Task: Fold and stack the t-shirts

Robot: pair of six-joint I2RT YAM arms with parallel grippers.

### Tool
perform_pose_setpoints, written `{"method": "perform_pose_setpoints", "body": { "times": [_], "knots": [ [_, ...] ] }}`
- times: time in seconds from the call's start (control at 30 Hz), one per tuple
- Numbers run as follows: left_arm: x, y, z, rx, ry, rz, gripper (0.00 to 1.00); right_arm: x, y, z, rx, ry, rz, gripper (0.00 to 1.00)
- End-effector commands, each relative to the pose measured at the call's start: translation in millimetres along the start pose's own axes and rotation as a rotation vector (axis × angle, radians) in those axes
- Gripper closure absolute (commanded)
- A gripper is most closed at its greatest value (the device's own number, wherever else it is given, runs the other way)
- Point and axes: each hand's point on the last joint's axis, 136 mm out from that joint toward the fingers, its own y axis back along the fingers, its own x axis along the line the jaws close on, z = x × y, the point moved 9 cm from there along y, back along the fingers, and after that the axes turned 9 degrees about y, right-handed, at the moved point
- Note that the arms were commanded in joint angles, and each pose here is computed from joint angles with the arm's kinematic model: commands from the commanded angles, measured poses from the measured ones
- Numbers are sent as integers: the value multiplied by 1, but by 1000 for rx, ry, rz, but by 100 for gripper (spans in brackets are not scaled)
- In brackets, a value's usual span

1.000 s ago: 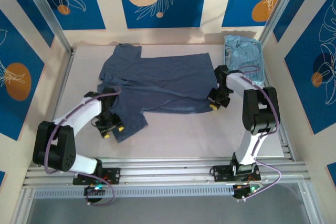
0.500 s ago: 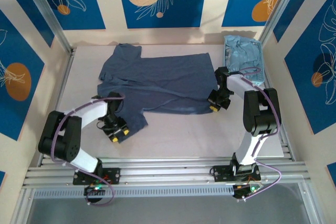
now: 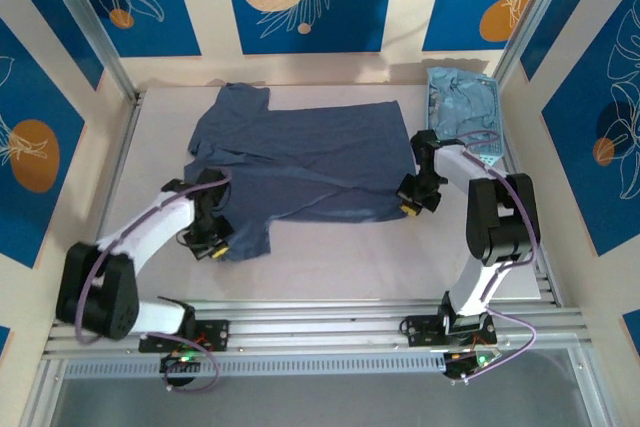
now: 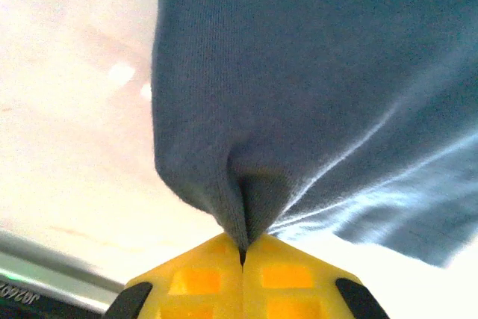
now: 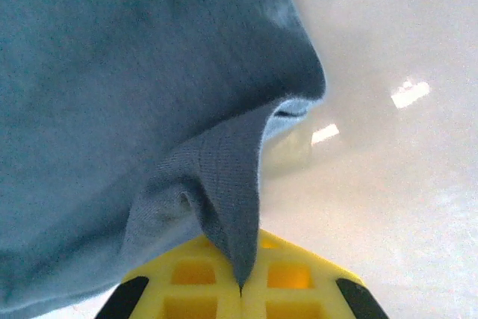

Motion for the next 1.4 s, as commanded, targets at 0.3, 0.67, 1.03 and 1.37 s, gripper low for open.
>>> {"method": "perform_pose_setpoints", "body": {
  "times": [0.3, 0.67, 1.03, 1.37],
  "knots": [
    [64, 39, -32, -77, 118, 49, 100, -26, 15, -60, 73, -22, -39, 100],
    [18, 68, -9, -190, 19, -58, 100, -23, 31, -62, 34, -10, 20, 100],
    [-62, 103, 47, -301, -134, -72, 100, -3, 50, -16, -4, -38, 51, 100],
    [-102, 103, 95, -382, -241, -11, 100, 9, 48, 22, -18, -60, 38, 100]
  ]
}}
